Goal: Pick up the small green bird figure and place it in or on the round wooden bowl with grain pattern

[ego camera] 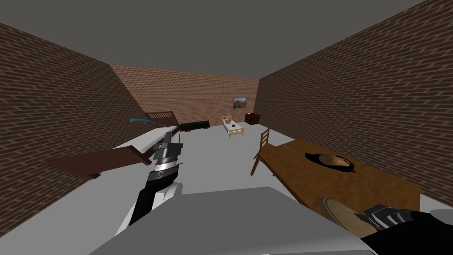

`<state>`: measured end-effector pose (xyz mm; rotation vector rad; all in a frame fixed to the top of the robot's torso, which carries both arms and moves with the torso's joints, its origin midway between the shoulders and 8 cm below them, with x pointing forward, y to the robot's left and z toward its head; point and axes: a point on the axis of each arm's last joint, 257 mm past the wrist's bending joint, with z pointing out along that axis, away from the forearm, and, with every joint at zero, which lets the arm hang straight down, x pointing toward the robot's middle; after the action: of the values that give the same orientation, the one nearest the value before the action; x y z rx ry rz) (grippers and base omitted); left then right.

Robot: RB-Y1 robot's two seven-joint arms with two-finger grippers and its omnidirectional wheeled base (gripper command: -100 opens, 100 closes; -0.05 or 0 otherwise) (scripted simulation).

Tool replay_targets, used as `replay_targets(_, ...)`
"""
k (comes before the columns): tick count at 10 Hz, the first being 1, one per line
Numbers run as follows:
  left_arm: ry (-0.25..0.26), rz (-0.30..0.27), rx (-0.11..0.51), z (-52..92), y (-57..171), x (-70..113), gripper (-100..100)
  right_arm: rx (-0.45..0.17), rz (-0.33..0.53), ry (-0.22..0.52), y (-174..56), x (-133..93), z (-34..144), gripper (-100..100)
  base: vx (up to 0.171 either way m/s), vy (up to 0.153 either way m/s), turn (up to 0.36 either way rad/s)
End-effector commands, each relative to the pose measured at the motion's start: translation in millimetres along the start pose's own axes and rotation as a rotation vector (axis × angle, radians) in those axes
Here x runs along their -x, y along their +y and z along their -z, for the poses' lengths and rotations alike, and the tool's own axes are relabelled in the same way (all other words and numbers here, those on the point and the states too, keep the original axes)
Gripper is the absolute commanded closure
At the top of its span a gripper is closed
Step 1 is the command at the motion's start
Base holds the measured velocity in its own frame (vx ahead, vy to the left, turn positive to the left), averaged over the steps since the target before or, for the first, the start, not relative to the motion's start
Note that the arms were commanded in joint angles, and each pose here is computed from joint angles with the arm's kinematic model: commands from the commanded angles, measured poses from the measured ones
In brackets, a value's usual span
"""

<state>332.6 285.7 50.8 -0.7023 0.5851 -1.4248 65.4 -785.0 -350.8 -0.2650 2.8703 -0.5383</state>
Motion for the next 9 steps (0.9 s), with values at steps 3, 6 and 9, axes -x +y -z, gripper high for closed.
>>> replay_targets(3, 0.0, 0.0, 0.0, 0.0, 0, 0.0, 0, 0.013, 0.011, -0.01, -9, 6, 1.3, -100, 0.006, 0.024, -0.016)
replay_targets(6, 0.0, 0.0, 0.0, 0.0, 0, 0.0, 0, 0.015, 0.013, -0.014, -17, 7, 4.3, -100, 0.01, 0.036, -0.022)
replay_targets(9, 0.0, 0.0, 0.0, 0.0, 0, 0.0, 0, 0.014, 0.011, -0.016, -25, 6, 8.6, -100, 0.005, 0.023, -0.016)
